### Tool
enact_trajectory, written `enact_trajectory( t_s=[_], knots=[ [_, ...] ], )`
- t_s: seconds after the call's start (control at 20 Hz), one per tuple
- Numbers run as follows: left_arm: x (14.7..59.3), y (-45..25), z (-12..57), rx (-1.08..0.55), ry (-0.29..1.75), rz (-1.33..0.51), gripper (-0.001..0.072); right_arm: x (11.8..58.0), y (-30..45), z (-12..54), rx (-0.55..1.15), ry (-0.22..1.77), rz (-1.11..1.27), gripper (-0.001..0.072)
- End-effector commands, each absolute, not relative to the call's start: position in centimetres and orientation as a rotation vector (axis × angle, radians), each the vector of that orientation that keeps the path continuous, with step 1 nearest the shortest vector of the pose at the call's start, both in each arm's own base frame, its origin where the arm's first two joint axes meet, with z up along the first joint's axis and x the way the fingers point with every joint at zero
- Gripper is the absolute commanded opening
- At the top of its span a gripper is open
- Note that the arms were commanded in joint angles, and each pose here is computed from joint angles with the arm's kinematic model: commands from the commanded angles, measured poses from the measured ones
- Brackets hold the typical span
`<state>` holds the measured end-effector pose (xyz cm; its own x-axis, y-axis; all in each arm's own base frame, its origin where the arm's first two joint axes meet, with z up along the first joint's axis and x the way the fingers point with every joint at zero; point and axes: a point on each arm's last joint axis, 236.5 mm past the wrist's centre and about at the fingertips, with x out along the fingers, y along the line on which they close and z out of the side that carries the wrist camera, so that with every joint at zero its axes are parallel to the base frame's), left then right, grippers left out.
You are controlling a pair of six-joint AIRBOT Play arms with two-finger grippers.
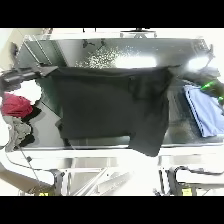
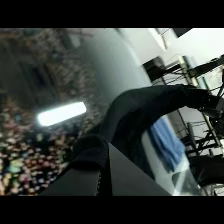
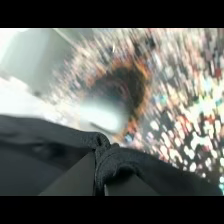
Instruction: Fold the shirts.
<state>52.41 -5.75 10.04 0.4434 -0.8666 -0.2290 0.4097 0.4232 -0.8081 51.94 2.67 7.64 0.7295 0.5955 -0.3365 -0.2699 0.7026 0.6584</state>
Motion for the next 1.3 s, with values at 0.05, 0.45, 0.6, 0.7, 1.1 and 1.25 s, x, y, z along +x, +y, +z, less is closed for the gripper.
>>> enact_trajectory(
  t_s=[0.05, 0.45, 0.6, 0.7, 1.1, 1.25],
  knots=[
    [56.6, -5.5, 1.2, -0.779, 0.835, -0.833, 0.0015, 55.3, 2.5, -1.6, 0.805, 0.596, 0.461, 0.0022],
    [58.7, -5.0, 1.3, -0.782, 0.831, -0.858, 0.0015, 58.1, 0.9, 1.2, 0.790, 0.512, 0.530, 0.0023],
    [57.1, -5.5, 0.4, -0.748, 0.899, -0.895, 0.0013, 56.1, 0.8, 1.0, 0.825, 0.581, 0.592, 0.0023],
    [55.8, -5.3, -2.1, -0.679, 1.012, -0.861, 0.0007, 54.1, 0.1, -1.6, 0.796, 0.717, 0.578, 0.0023],
    [53.9, -3.5, -7.3, -0.546, 1.235, -0.698, 0.0007, 49.8, -0.5, -6.7, 0.674, 0.965, 0.560, 0.0023],
    [53.9, -3.5, -7.4, -0.539, 1.237, -0.695, 0.0005, 49.3, -0.5, -7.2, 0.666, 0.990, 0.554, 0.0026]
  ],
)
